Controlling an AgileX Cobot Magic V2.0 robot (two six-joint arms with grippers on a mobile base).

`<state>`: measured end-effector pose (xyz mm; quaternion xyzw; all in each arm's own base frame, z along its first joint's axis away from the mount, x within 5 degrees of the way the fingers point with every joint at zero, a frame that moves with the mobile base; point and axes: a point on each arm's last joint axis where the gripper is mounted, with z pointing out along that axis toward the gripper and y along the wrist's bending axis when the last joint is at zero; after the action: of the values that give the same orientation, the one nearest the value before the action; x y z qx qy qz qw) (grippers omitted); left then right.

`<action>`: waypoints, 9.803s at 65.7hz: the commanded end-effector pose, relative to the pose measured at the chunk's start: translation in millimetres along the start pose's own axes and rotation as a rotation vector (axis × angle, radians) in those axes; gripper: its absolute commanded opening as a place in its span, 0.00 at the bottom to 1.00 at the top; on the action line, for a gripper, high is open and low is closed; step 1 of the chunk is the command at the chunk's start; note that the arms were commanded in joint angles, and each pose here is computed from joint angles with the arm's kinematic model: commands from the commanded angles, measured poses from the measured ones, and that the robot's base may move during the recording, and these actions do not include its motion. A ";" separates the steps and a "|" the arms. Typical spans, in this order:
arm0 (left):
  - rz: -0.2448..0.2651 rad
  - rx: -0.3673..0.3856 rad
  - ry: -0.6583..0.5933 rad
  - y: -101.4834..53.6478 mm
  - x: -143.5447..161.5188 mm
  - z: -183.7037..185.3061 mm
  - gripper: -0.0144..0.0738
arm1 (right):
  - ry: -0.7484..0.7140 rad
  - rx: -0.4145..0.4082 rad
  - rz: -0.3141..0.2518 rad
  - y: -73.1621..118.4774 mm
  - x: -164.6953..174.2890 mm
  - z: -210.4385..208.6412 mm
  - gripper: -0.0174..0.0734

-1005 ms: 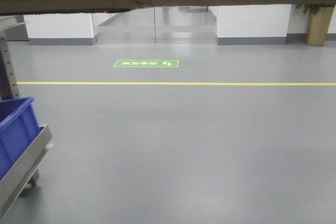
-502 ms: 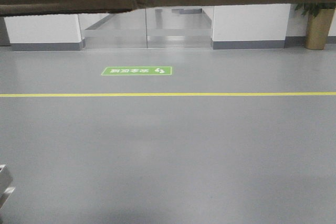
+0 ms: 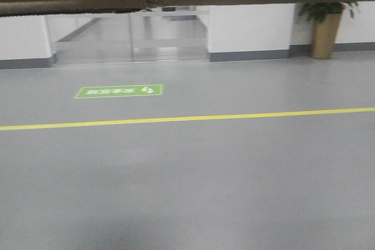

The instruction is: Grab carton from right shelf to conveyor

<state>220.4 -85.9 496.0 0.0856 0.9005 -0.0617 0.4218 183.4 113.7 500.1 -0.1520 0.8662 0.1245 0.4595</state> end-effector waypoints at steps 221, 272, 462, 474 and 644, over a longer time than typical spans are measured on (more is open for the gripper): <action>0.016 0.001 -0.063 -0.4 -4.2 -7.0 0.15 | -0.059 -0.017 -0.017 0.9 -4.6 -3.8 0.11; 0.016 0.001 -0.063 -0.4 -4.2 -7.0 0.15 | -0.059 -0.017 -0.017 0.9 -4.6 -3.8 0.11; -0.067 -0.228 -0.278 68.1 209.8 14.1 0.18 | -0.115 0.241 0.028 -74.2 191.7 32.0 0.11; -0.065 -0.224 -0.442 63.7 234.8 -15.7 0.18 | -0.347 0.224 0.018 -67.7 225.5 -10.7 0.11; -0.079 -0.298 -0.767 66.3 331.6 41.0 0.18 | -0.631 0.209 0.008 -61.6 259.4 -54.5 0.11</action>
<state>56.7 5.3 208.9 -0.0393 0.6915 0.0262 0.7209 28.2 -1.1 306.4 -0.0505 0.7010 0.0819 0.7066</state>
